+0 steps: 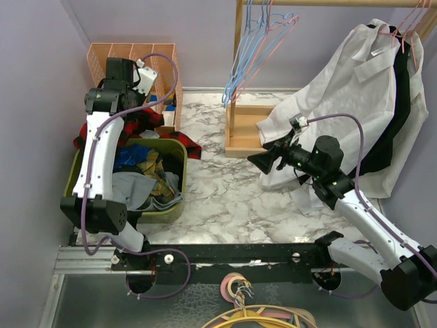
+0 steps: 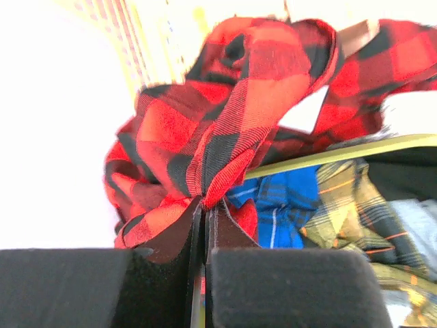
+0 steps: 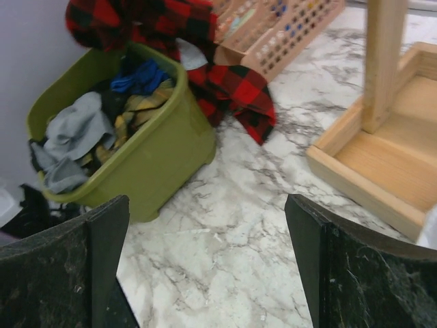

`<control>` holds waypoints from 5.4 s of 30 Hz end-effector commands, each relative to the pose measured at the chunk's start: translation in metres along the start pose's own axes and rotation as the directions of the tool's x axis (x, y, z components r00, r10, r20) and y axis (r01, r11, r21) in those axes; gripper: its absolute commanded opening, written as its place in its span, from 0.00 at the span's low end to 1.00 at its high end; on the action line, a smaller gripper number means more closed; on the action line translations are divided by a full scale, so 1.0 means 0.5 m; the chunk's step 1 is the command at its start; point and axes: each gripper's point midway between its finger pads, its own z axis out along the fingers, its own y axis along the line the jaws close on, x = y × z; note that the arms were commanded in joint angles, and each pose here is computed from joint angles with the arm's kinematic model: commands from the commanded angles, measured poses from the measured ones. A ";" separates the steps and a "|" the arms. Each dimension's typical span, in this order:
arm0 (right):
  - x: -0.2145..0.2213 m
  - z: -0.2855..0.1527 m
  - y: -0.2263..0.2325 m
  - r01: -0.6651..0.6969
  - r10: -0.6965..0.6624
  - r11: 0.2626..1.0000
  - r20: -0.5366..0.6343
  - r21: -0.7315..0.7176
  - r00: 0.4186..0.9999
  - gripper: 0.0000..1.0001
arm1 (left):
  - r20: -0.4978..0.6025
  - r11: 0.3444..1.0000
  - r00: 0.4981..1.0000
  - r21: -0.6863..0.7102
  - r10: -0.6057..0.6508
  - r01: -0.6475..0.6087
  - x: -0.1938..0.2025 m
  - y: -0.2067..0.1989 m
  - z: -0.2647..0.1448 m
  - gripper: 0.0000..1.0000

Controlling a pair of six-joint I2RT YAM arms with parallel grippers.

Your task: Place the shirt on the hanger

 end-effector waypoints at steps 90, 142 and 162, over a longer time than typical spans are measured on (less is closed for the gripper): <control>0.057 0.054 -0.075 -0.095 0.095 0.993 0.016 0.064 0.995 0.75 | 0.380 0.642 0.897 0.750 -0.227 -0.155 -0.188 -0.493 -0.043 0.00; 0.151 0.211 -0.014 0.888 -0.862 0.435 -0.213 0.152 0.459 0.97 | 0.406 0.559 0.904 0.784 -0.132 -0.270 -0.148 -0.505 -0.107 0.00; 0.013 0.131 -0.018 0.681 -0.687 0.719 -0.012 0.138 0.727 0.01 | 0.310 0.707 0.944 0.693 -0.112 -0.144 -0.173 -0.477 -0.010 0.02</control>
